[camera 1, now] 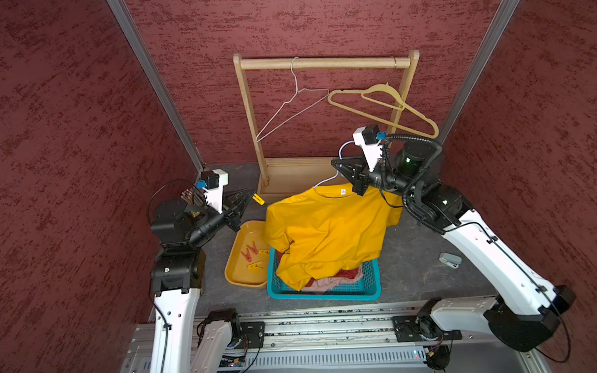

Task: Remove the clothespins securing t-shirts to the hanger
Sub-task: Place the clothespin in the storage box.

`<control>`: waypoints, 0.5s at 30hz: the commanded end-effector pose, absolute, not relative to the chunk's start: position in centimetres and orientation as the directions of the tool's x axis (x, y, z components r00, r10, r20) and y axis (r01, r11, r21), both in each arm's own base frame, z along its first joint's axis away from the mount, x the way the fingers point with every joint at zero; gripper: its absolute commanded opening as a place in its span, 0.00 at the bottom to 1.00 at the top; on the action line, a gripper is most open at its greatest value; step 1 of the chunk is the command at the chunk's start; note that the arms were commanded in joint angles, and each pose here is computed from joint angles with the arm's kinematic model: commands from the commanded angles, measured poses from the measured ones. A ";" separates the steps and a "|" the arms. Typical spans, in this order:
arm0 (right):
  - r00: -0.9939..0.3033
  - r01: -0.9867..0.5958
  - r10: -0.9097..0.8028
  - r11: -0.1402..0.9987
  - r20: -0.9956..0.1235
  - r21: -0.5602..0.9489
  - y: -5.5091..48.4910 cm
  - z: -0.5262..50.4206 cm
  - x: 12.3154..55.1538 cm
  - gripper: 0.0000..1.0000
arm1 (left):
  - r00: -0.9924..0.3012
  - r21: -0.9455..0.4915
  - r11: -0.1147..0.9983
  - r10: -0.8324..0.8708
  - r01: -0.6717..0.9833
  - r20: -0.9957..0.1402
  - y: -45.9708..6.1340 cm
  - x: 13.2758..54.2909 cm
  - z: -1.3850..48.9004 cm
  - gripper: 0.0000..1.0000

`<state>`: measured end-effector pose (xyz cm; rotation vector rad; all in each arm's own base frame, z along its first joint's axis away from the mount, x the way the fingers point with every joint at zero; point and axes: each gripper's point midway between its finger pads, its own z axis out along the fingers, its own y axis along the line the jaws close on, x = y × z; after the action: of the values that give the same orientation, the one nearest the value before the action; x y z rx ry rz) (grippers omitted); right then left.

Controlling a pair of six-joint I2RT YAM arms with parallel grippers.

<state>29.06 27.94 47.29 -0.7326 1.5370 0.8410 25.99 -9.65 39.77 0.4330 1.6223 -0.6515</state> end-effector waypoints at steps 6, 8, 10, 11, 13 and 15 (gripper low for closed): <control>-0.069 -0.820 0.027 0.568 -0.997 0.072 27.4 48.6 28.9 0.00 | -0.462 -0.426 0.899 -0.337 0.101 -0.820 -1.3 27.7 24.0 0.02; -0.068 -0.817 0.029 0.572 -0.997 0.072 27.3 48.7 28.9 0.00 | -0.473 -0.415 0.907 -0.338 0.065 -0.814 -0.8 27.4 22.9 0.11; -0.066 -0.813 0.031 0.577 -0.997 0.072 27.2 48.7 28.9 0.00 | -0.475 -0.403 0.914 -0.331 0.055 -0.815 -0.6 27.2 22.6 0.24; -0.063 -0.811 0.033 0.581 -0.997 0.071 27.0 48.8 28.9 0.00 | -0.476 -0.402 0.914 -0.330 0.055 -0.815 -0.6 27.2 22.6 0.31; -0.059 -0.806 0.037 0.588 -0.998 0.070 26.9 48.9 28.8 0.00 | -0.476 -0.400 0.915 -0.327 0.058 -0.816 -0.7 27.2 22.8 0.38; -0.057 -0.803 0.046 0.592 -0.997 0.073 26.7 49.1 28.8 0.00 | -0.475 -0.400 0.914 -0.327 0.059 -0.817 -0.6 27.3 23.1 0.44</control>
<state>29.49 27.53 46.89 -0.7083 1.5512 0.8092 27.05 -1.22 21.83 -0.1901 2.0491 -0.4979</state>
